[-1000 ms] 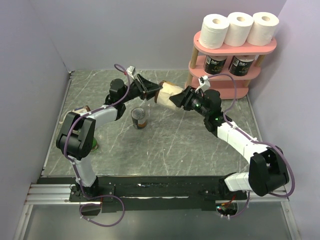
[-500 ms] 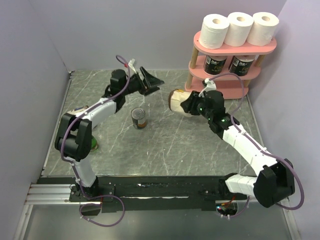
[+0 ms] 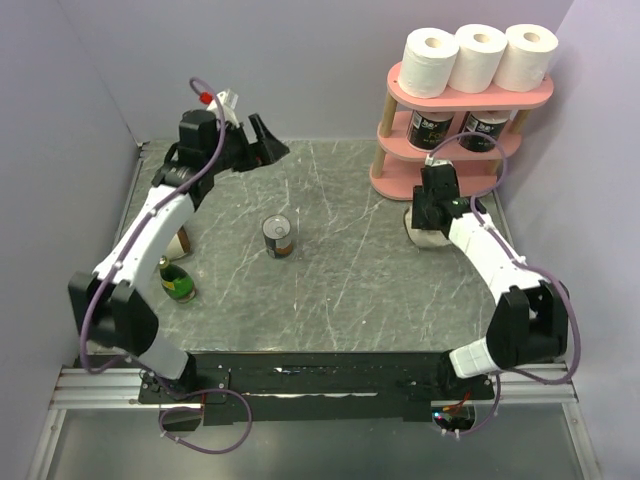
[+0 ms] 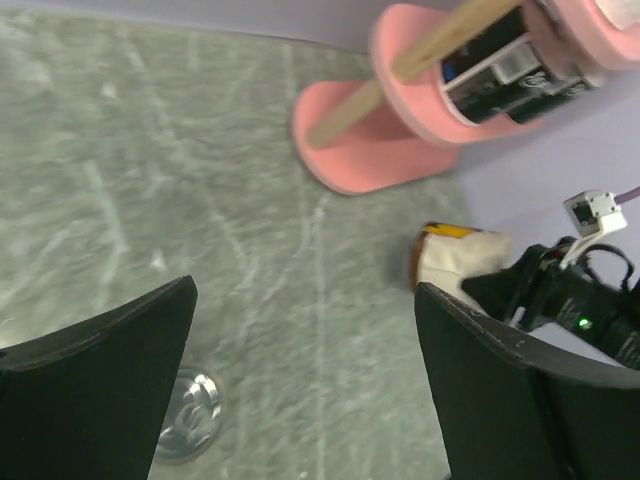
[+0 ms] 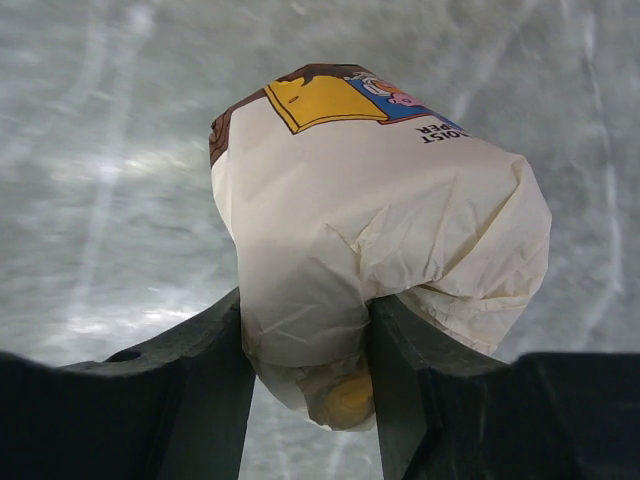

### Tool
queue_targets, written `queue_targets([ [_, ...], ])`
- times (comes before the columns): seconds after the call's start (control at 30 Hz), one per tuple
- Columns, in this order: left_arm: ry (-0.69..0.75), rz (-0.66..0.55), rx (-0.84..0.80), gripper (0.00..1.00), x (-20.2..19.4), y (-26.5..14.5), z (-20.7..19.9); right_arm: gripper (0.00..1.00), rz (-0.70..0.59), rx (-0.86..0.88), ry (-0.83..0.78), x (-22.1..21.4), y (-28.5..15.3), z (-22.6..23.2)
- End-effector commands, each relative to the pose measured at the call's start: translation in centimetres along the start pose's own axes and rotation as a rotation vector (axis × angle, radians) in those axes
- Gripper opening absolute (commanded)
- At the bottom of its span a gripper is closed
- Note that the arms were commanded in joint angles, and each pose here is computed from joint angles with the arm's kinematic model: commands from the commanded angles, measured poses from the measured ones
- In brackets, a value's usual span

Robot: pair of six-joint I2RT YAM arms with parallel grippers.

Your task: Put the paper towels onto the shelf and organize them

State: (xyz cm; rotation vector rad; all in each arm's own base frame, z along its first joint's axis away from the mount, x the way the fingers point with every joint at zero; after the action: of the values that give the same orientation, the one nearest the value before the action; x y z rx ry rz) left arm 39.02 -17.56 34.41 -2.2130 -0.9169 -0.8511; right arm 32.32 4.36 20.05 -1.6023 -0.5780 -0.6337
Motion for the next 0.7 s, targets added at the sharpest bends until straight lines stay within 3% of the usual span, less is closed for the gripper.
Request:
queue_targets([
  [0.0,0.087,-0.069,0.16,0.96,-0.6,-4.9,1.2,0.51,0.041,-0.118,-0.055,1.3,0.2,-1.9],
  [0.13,0.106,-0.14,0.169,0.96,-2.3,-7.9,1.5,0.55,0.104,-0.132,-0.077,0.9,1.3,-2.0],
  [0.23,0.111,-0.15,0.163,0.96,-4.2,-9.3,2.1,0.65,0.126,-0.132,-0.07,1.0,1.6,-2.0],
  [0.33,0.14,-0.181,0.179,0.96,-5.2,-10.1,2.9,0.78,0.108,-0.12,-0.055,1.9,0.7,-1.9],
  [0.43,0.175,-0.16,0.213,0.96,-5.5,-10.3,3.5,0.83,0.049,-0.075,-0.009,3.4,-1.2,-1.8],
  [0.57,0.183,-0.157,0.304,0.96,-5.1,-10.2,4.2,0.84,-0.023,-0.037,0.164,4.2,-2.5,-3.8],
  [0.67,0.193,-0.191,0.279,0.96,-4.9,-10.9,3.6,0.83,-0.012,-0.003,0.326,2.8,-2.0,-5.9],
])
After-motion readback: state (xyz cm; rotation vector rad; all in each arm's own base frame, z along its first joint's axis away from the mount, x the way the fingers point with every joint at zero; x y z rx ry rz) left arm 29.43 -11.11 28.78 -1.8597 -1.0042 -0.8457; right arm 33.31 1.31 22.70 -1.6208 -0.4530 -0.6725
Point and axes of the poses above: each gripper's point midway between its finger pads, its own y axis out along the fingers, its own z axis along the line the jaws close on, x = y × z, the point moved 6 cm from there along -y, back along the fingers, and after that the axes turned 2 degrees about -y, right-handed, at the moved point
